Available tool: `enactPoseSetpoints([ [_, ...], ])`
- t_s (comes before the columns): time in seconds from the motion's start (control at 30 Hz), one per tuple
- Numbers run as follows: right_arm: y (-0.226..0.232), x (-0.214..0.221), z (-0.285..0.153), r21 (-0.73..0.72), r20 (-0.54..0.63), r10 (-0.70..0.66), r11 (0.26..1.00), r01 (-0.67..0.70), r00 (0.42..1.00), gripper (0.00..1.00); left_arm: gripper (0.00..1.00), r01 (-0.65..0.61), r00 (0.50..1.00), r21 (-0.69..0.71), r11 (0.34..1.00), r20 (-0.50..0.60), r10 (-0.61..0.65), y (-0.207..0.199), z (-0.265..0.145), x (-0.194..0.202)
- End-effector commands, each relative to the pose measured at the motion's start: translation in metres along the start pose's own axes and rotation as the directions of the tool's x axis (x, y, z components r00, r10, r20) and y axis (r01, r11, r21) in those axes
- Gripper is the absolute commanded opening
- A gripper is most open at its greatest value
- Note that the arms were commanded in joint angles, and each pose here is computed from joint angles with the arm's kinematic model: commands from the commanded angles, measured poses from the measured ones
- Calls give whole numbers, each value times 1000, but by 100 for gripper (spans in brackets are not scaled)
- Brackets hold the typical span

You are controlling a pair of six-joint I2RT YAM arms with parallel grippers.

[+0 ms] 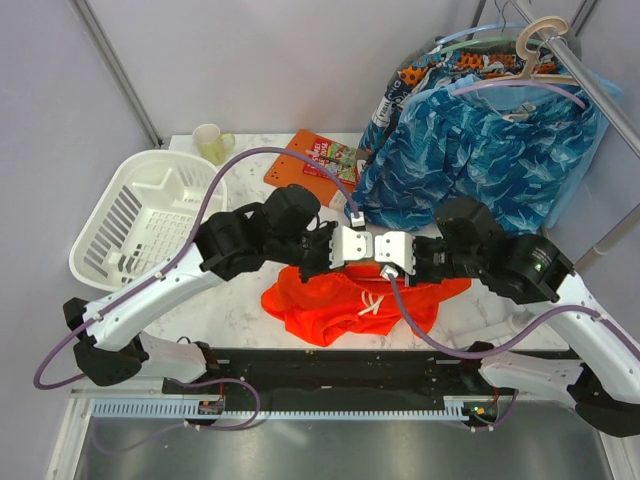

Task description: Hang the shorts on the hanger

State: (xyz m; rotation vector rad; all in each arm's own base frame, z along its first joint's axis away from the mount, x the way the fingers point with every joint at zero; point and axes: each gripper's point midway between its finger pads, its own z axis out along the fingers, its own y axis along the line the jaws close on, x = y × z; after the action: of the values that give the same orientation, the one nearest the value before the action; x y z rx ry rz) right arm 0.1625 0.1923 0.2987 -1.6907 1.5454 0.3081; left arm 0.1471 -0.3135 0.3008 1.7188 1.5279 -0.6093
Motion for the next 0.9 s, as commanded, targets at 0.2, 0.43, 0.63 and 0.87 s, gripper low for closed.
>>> enactPoseSetpoints([
  [0.2,-54,-21,-36,371,170,95,916,-153,981,82,2,248,964,98,964,73,-255,-2,1,-10],
  [0.43,-36,-13,-60,416,244,12,902,-116,970,74,2,341,931,116,933,97,-352,8,4,-16],
  [0.63,-46,-41,-45,315,223,25,944,-97,974,44,2,447,878,154,881,115,-465,18,5,-26],
  [0.87,-43,-64,-35,233,248,-129,970,70,960,46,2,503,838,172,847,140,-527,26,0,-27],
])
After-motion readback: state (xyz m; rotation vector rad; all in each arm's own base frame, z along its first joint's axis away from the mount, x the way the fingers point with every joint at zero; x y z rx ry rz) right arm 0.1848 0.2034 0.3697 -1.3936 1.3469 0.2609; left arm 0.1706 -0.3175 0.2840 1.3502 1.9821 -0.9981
